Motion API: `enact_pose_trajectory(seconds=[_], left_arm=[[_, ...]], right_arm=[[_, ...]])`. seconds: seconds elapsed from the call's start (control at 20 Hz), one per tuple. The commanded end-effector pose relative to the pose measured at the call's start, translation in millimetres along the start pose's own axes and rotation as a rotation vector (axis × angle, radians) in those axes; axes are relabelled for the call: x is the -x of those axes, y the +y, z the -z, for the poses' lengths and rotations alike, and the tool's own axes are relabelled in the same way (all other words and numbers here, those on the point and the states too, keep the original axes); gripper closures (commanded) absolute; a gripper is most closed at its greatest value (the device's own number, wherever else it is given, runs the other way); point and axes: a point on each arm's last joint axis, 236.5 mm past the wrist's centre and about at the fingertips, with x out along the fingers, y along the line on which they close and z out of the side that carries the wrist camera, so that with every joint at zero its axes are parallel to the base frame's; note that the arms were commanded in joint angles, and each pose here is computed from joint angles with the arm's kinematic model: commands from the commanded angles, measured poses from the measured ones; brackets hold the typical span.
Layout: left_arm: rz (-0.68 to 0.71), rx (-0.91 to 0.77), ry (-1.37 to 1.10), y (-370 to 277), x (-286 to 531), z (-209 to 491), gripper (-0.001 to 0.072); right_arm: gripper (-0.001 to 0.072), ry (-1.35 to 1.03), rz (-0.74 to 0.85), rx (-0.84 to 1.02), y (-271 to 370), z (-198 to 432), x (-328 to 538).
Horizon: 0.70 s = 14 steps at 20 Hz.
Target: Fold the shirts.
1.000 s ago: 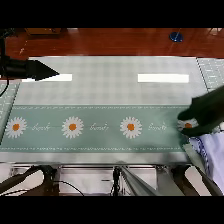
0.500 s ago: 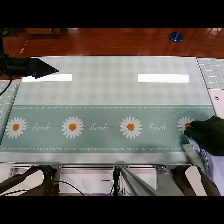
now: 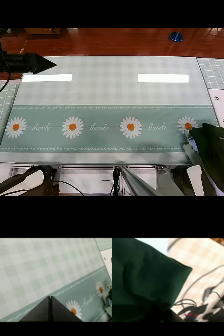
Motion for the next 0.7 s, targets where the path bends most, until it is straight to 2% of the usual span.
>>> enact_pose_trajectory(seconds=[0.0, 0.05, 0.1, 0.15, 0.2, 0.3, 0.35, 0.4, 0.5, 0.6, 0.65], left_arm=[[-0.035, -0.006, -0.011, 9, 0, -3, 0.0685], [-0.049, -0.009, -0.004, 13, 1, -1, 0.0685], [-0.064, -0.01, 0.003, 17, 2, 1, 0.0682], [-0.075, -0.008, 0.01, 22, 2, 2, 0.0637], [-0.087, -0.007, 0.018, 27, 1, 4, 0.051], [-0.12, -0.002, 0.027, 41, -2, 6, 0.0243], [-0.157, -0.002, 0.013, 54, -5, 2, 0.0149], [-0.201, -0.004, 0.005, 70, -8, 0, 0.0094], [-0.293, -0.052, 0.018, 102, -14, 1, 0.011], [-0.398, -0.034, 0.079, 131, -24, 13, 0.0111], [-0.444, -0.01, 0.147, 137, -28, 25, 0.0113]], right_arm=[[0.0689, -0.019, 0.116, -0.024, -28, -8, -28], [0.0638, -0.07, 0.109, -0.028, -29, -20, -29], [0.0395, -0.122, 0.105, -0.012, -27, -34, -29], [0.0166, -0.161, 0.086, 0.024, -22, -46, -28], [0.0107, -0.205, 0.053, 0.058, -11, -60, -26], [0.0116, -0.414, -0.066, 0.134, 30, -114, 12], [0.0139, -0.571, -0.158, 0.18, 61, -147, 53], [0.0221, -0.751, -0.288, 0.223, 103, -177, 112], [0.023, -0.969, -0.62, 0.334, 203, -190, 230], [0.0231, -0.887, -0.912, 0.555, 311, -139, 300], [0.0231, -0.805, -0.976, 0.701, 355, -100, 316]])
